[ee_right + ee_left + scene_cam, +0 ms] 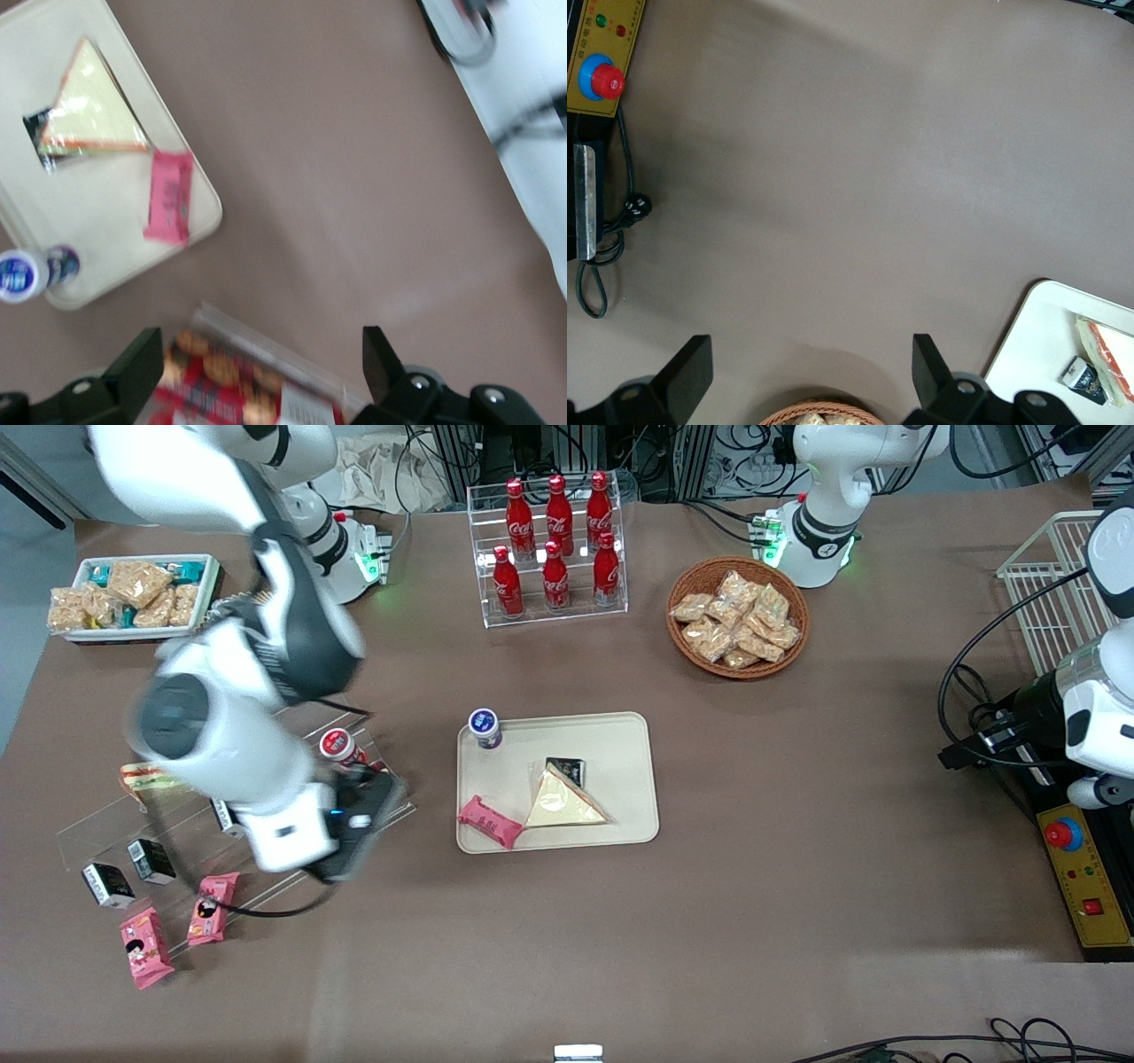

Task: Place sandwich on tray

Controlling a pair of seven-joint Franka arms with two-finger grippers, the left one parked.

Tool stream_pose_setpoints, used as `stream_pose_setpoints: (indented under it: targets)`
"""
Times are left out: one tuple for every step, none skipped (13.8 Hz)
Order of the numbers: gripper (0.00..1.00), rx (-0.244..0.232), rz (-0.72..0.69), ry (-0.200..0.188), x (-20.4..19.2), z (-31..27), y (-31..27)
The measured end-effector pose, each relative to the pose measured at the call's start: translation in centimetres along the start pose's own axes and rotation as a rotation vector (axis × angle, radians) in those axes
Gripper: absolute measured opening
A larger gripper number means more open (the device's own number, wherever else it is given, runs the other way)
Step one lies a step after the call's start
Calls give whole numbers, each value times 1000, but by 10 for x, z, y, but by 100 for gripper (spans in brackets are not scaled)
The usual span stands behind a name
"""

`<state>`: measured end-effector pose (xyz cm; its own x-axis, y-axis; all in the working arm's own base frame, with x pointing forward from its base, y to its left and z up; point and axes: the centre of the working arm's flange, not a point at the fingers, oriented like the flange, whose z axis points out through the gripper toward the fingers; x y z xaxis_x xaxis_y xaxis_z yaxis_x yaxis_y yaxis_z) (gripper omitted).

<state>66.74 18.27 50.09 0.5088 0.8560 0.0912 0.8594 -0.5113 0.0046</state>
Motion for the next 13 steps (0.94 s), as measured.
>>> stream_pose_setpoints:
  targets:
    - [100, 12, 48, -16, -28, -12, 18]
    - [100, 24, 99, -31, -58, -22, 37]
    - [100, 34, 152, -43, -88, -28, 55]
    - [100, 39, 205, -50, -119, -34, 73]
    - [100, 39, 252, -51, -147, -39, 89]
    - [100, 36, 293, -52, -170, -44, 101]
    - [100, 33, 342, -56, -188, -48, 109]
    - [100, 39, 411, -71, -203, -49, 114]
    - [100, 52, 488, -91, -211, -50, 114]
    - [100, 58, 577, -111, -212, -51, 110]
    - [100, 59, 675, -132, -209, -54, 105]
    - [100, 60, 765, -148, -206, -58, 98]
    - [100, 58, 833, -154, -203, -61, 94]
